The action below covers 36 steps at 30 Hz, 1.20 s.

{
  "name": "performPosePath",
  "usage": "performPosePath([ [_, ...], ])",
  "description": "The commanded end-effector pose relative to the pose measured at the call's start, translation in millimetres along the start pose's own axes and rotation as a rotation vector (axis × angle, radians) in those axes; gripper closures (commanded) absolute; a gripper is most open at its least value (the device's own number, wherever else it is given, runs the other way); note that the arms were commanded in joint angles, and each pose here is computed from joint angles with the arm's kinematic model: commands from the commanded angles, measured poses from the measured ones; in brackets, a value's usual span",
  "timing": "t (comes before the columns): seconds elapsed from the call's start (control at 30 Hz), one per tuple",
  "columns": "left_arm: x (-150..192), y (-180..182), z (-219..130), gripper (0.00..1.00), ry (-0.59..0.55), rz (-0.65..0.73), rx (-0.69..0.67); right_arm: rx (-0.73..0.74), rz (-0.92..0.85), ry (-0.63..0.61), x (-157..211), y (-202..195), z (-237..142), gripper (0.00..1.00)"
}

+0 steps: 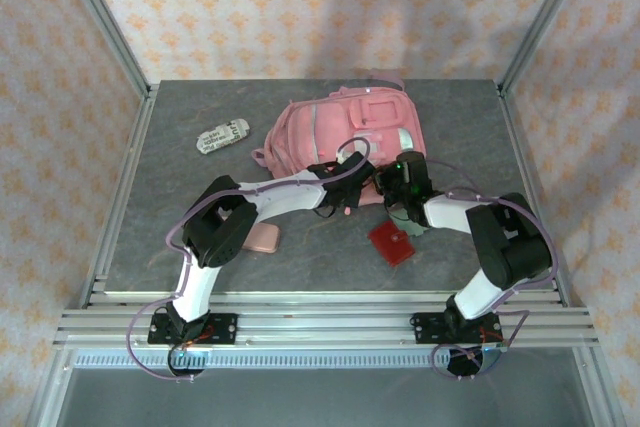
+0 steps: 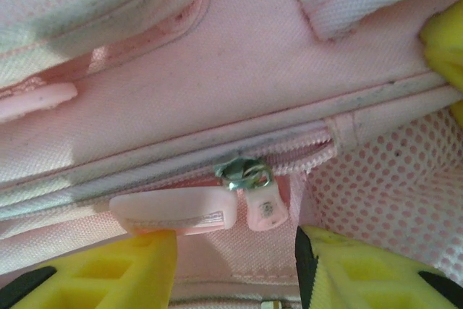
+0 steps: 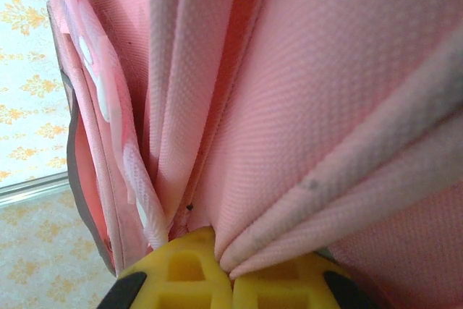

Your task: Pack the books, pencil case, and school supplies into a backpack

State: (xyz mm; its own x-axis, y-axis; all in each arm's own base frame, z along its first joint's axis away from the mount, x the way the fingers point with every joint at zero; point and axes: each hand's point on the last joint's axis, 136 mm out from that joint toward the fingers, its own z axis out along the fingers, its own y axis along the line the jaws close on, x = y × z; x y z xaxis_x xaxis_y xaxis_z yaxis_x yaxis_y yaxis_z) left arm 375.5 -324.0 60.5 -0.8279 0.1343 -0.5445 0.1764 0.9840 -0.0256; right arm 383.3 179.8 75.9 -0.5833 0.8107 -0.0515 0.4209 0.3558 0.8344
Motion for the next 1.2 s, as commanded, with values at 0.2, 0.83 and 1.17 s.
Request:
performPosePath([
  [0.2,-40,-1,12,0.58,-0.111,-0.024,-0.05,-0.059,-0.061,0.041,17,19,2,1.0],
  [0.83,-55,24,-25,1.0,-0.097,-0.044,0.066,-0.035,-0.086,0.018,15,16,-2,1.0],
  [1.17,-37,66,-40,1.0,-0.01,0.015,0.016,-0.005,-0.087,0.0,8,10,-1,1.0],
])
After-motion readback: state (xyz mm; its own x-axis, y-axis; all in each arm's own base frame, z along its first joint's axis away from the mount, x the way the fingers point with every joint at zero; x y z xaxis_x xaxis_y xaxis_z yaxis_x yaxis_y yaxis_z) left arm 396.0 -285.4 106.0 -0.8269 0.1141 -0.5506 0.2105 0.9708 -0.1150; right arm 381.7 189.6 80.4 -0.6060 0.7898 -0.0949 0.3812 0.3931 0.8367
